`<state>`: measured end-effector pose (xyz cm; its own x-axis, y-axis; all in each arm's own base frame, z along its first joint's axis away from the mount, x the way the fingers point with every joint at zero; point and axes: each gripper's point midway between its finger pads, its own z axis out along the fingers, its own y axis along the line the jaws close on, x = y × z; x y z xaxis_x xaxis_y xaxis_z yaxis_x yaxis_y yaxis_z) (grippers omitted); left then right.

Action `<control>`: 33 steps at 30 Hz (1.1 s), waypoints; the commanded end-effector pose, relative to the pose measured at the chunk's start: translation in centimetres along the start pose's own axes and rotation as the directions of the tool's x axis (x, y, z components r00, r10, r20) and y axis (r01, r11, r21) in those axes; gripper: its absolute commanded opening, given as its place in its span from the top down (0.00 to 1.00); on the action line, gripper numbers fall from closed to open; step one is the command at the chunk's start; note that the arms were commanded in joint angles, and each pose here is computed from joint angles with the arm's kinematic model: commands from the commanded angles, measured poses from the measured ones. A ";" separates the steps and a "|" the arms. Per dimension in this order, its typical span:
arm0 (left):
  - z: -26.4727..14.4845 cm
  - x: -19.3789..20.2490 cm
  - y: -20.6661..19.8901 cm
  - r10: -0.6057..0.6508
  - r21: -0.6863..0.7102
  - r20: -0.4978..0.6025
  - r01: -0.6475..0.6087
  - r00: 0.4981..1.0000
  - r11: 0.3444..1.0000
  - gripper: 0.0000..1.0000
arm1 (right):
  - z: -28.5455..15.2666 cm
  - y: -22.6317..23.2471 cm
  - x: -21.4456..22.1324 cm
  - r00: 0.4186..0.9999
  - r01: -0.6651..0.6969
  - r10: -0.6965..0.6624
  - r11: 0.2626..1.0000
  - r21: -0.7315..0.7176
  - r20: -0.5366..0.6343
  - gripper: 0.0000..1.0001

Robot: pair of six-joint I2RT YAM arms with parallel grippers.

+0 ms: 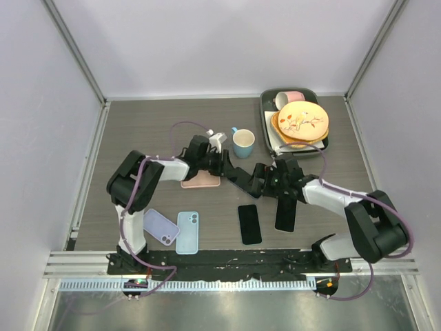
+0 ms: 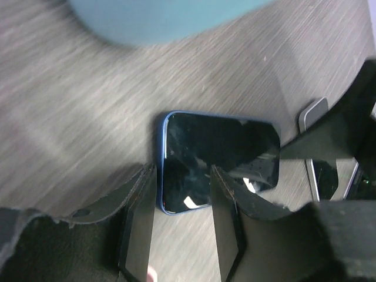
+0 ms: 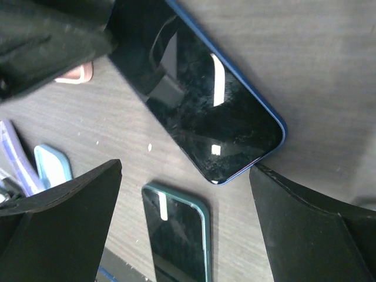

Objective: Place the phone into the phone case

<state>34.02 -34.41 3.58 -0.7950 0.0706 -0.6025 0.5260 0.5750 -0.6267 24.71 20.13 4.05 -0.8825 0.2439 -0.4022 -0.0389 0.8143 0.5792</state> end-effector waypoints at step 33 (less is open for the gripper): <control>-1.2 5.1 -1.5 -0.215 0.037 -0.063 0.218 0.974 0.975 0.53 | 3.0 -1.4 -1.6 1.000 0.009 -0.010 0.999 -0.043 -0.014 0.07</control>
<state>32.09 -32.64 3.45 -0.8543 -0.0213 -0.5193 0.3842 0.6471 -0.6585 30.81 18.39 3.81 -0.8111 0.2349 -0.5357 -0.0843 0.8594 0.5044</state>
